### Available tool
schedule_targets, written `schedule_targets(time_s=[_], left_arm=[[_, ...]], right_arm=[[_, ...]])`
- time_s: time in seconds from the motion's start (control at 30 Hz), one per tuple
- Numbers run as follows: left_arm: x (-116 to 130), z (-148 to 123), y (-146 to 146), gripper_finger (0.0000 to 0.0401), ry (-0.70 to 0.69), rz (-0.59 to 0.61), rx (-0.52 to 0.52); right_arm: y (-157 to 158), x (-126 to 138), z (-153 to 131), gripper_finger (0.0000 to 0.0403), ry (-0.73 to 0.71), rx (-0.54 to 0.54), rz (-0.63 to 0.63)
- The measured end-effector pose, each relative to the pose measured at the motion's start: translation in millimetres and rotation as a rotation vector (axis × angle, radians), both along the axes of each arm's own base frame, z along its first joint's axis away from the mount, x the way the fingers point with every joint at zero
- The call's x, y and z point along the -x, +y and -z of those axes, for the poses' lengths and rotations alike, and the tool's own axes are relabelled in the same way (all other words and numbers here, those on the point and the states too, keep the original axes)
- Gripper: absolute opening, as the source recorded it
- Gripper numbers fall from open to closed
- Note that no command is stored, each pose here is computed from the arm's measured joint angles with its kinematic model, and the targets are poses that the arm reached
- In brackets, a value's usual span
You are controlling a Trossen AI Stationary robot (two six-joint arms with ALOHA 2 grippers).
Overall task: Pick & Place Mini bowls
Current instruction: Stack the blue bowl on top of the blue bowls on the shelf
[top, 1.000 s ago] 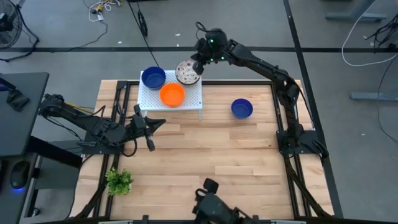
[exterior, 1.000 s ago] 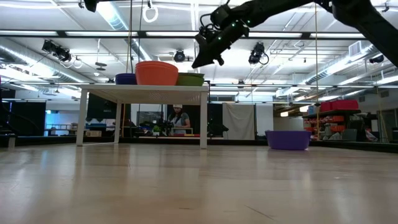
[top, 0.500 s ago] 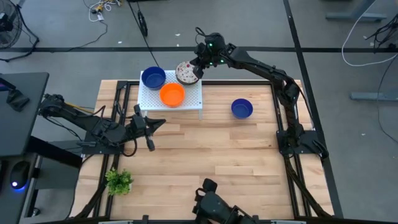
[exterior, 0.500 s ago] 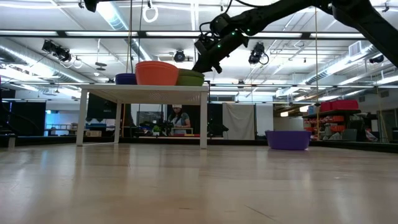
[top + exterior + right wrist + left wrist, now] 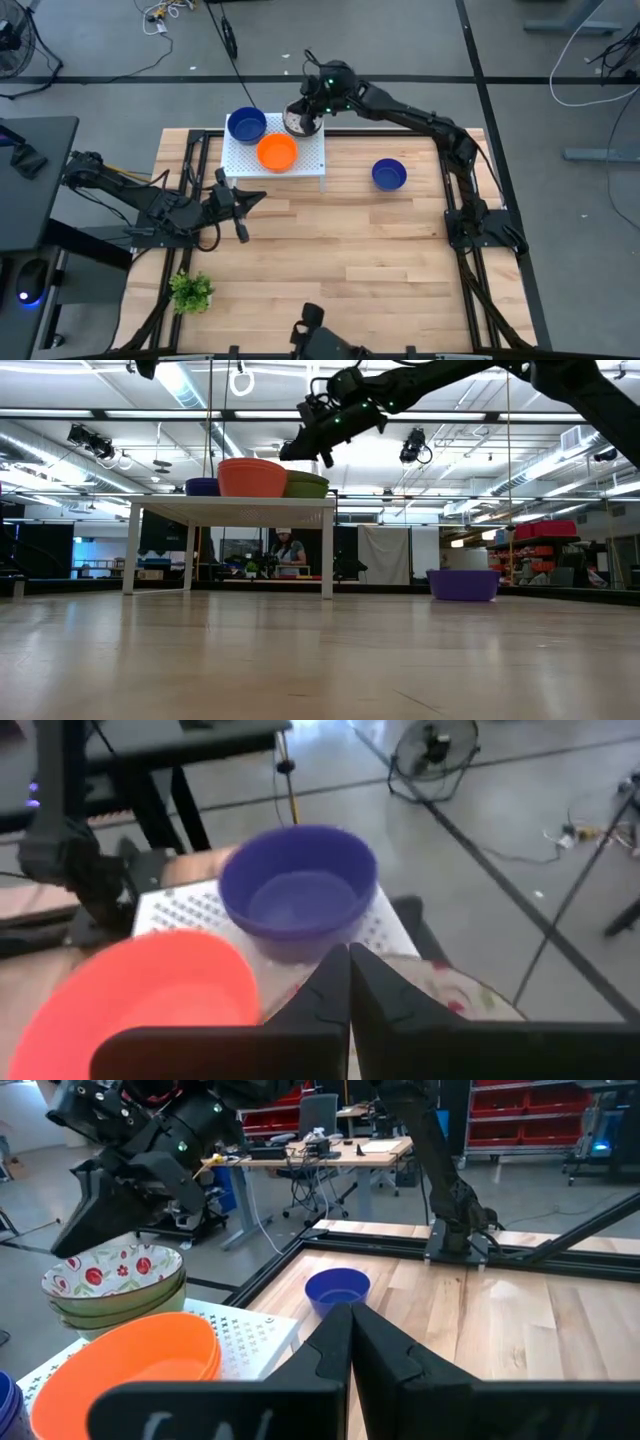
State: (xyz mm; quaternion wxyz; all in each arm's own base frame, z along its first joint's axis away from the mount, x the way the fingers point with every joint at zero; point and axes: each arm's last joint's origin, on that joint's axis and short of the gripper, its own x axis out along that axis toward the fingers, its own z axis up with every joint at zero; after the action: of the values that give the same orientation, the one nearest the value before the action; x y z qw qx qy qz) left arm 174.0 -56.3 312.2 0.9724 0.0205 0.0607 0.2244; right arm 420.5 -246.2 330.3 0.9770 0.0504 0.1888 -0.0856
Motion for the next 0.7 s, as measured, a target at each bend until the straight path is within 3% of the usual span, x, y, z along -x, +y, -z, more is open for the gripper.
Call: schedule_targets(time_s=[0.2,0.37,0.57,0.7], left_arm=[[0,0,0,0.0016,-0.003,-0.003,0.001],[0,0,0,0.0016,0.0,-0.003,0.0],[0,1,-1,0.0016,0.005,0.035,0.009],[-1,1,-2,0.0016,0.002,0.054,0.028]], right_arm=[[1,-5,5,0.0001,-0.009,-0.018,-0.006],[1,3,1,0.0001,0.063,0.05,0.055],[30,49,-50,0.0,0.215,0.194,0.069],[67,91,-67,0.0,0.33,0.21,0.096]])
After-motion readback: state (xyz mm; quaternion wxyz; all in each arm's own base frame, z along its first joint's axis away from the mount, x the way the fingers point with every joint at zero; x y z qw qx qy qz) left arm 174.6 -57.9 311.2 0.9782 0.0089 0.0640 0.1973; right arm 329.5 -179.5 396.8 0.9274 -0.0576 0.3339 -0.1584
